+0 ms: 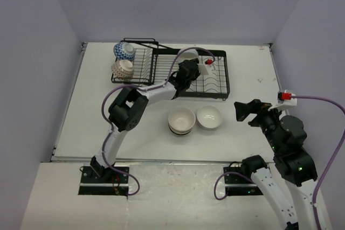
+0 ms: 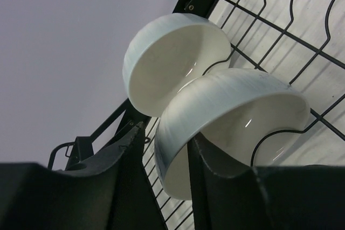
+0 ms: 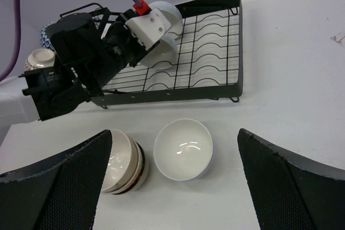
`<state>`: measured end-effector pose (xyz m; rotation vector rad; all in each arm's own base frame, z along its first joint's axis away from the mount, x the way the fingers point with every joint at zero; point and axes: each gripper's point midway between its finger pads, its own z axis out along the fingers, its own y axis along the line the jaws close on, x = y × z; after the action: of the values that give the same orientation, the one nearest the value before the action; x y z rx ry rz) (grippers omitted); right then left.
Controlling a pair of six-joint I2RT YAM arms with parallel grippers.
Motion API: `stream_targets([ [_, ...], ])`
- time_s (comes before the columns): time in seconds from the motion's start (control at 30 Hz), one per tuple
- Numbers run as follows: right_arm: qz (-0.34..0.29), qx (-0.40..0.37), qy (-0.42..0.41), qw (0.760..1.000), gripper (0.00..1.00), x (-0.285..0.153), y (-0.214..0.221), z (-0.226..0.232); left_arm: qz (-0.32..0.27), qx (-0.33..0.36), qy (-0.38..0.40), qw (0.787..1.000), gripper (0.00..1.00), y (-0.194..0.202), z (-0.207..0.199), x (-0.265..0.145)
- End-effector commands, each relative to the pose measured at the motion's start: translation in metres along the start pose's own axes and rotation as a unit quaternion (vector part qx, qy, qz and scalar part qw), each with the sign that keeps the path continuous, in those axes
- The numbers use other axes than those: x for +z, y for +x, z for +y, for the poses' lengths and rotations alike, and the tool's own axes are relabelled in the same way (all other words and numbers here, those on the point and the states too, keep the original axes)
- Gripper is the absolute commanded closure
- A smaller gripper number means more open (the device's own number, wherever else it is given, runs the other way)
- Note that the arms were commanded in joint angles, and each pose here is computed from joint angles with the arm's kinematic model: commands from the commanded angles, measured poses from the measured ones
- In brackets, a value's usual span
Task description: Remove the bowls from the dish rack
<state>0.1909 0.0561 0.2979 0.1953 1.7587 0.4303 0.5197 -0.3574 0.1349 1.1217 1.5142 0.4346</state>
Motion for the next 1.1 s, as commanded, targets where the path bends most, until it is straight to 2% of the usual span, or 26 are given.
stream_targets([
  [0.0, -0.018, -0.009, -0.008, 1.0, 0.01, -0.001, -0.009, 0.003, -0.011, 0.0, -0.032, 0.999, 0.62, -0.003, 0.011, 0.007],
  [0.13, -0.023, -0.01, -0.006, 1.0, 0.01, -0.002, -0.01, 0.002, -0.006, 0.004, -0.025, 1.0, 0.71, 0.003, 0.001, 0.011],
  [0.2, -0.024, -0.011, -0.007, 1.0, 0.01, -0.003, -0.01, 0.002, -0.002, 0.004, -0.026, 1.0, 0.79, 0.008, -0.004, 0.013],
  [0.23, -0.025, -0.011, -0.006, 1.0, 0.01, -0.003, -0.01, 0.002, 0.003, 0.004, -0.03, 1.0, 0.84, 0.01, -0.004, 0.014],
  [0.27, -0.026, -0.011, -0.007, 1.0, 0.01, -0.003, -0.01, 0.002, 0.003, 0.004, -0.033, 0.999, 0.95, 0.011, -0.005, 0.015],
  [0.3, -0.026, -0.012, -0.007, 1.0, 0.01, -0.003, -0.01, 0.001, 0.007, 0.005, -0.034, 0.999, 1.0, 0.015, -0.008, 0.017],
  [0.63, -0.03, -0.014, -0.009, 0.999, 0.01, -0.004, -0.011, 0.002, 0.021, -0.013, -0.146, 0.989, 1.0, 0.024, 0.022, 0.013],
  [0.83, -0.036, -0.014, -0.015, 0.999, 0.01, -0.006, -0.011, 0.003, -0.017, -0.039, -0.213, 0.976, 1.0, 0.018, 0.042, 0.002],
  [1.07, -0.045, -0.014, -0.027, 0.999, 0.01, -0.01, -0.013, 0.006, -0.045, -0.051, -0.245, 0.967, 1.0, 0.024, 0.037, -0.001],
])
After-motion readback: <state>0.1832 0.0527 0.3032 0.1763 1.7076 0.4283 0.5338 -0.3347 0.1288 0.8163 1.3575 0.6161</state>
